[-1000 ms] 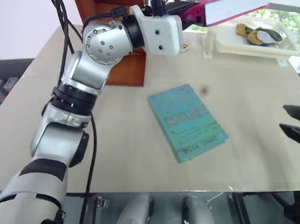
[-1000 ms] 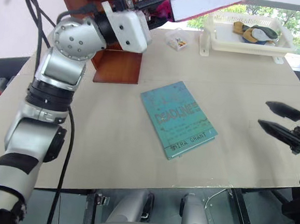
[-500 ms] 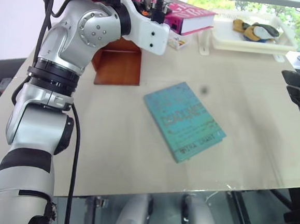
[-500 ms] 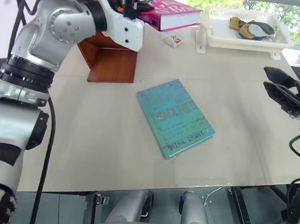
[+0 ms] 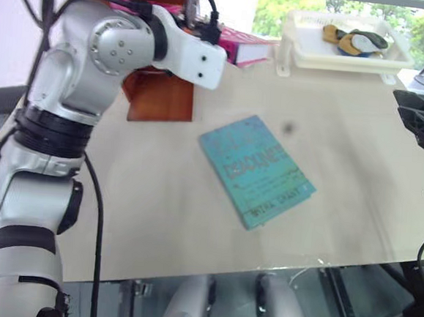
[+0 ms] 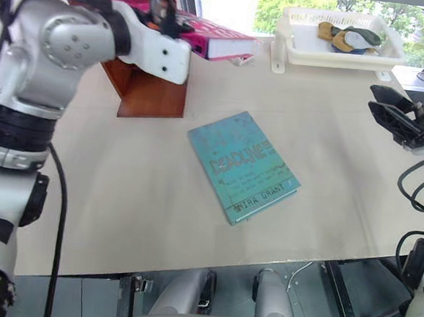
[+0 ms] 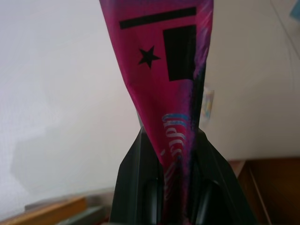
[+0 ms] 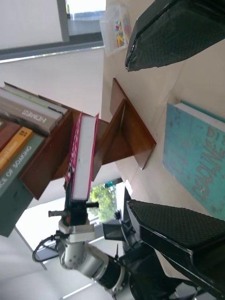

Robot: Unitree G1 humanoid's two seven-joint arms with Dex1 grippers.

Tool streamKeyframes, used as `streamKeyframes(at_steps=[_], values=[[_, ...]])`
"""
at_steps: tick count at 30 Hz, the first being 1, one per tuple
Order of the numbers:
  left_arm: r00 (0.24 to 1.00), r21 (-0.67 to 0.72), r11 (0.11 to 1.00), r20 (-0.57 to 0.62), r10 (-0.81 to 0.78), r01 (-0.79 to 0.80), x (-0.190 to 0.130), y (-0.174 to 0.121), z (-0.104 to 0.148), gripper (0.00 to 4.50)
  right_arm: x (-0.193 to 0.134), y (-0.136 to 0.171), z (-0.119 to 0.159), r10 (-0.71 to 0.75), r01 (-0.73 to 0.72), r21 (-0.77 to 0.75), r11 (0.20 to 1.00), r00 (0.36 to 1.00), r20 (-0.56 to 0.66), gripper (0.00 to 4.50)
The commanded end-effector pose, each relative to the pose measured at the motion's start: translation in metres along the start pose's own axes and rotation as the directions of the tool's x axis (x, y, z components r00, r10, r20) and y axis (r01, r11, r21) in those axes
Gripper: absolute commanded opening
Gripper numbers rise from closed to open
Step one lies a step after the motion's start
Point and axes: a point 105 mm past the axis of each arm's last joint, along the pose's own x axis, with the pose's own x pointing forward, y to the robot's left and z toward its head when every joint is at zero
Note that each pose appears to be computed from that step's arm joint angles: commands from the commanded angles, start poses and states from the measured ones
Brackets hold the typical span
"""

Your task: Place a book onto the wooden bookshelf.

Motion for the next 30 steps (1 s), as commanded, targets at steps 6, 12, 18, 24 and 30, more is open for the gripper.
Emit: streamKeyframes(at_steps=[6,12,18,24,30], values=[[0.98,-0.117,0.992,-0.19,-0.06,0.038,-0.021,-0.012,-0.023,0.14,0.015,0.001,0.014,0.082,-0.082,-0.052,0.995,0.997,0.006,4.5],[0.96,-0.165,0.985,-0.267,-0.088,0.044,-0.02,-0.021,-0.034,0.14,0.022,-0.001,0.009,0.09,-0.09,-0.048,0.995,0.996,-0.001,4.5],[0.945,-0.196,0.979,-0.305,-0.119,0.06,-0.01,-0.023,-0.043,0.14,0.025,-0.001,0.011,0.097,-0.097,-0.058,0.994,0.995,-0.008,4.5],[0.929,-0.222,0.97,-0.327,-0.172,0.102,-0.005,-0.033,-0.05,0.14,0.024,-0.001,0.013,0.096,-0.097,-0.072,0.993,0.995,-0.013,4.5],[0.921,-0.246,0.965,-0.346,-0.179,0.095,-0.007,-0.035,-0.055,0.14,0.027,0.001,0.014,0.112,-0.112,-0.07,0.991,0.994,-0.006,4.5]])
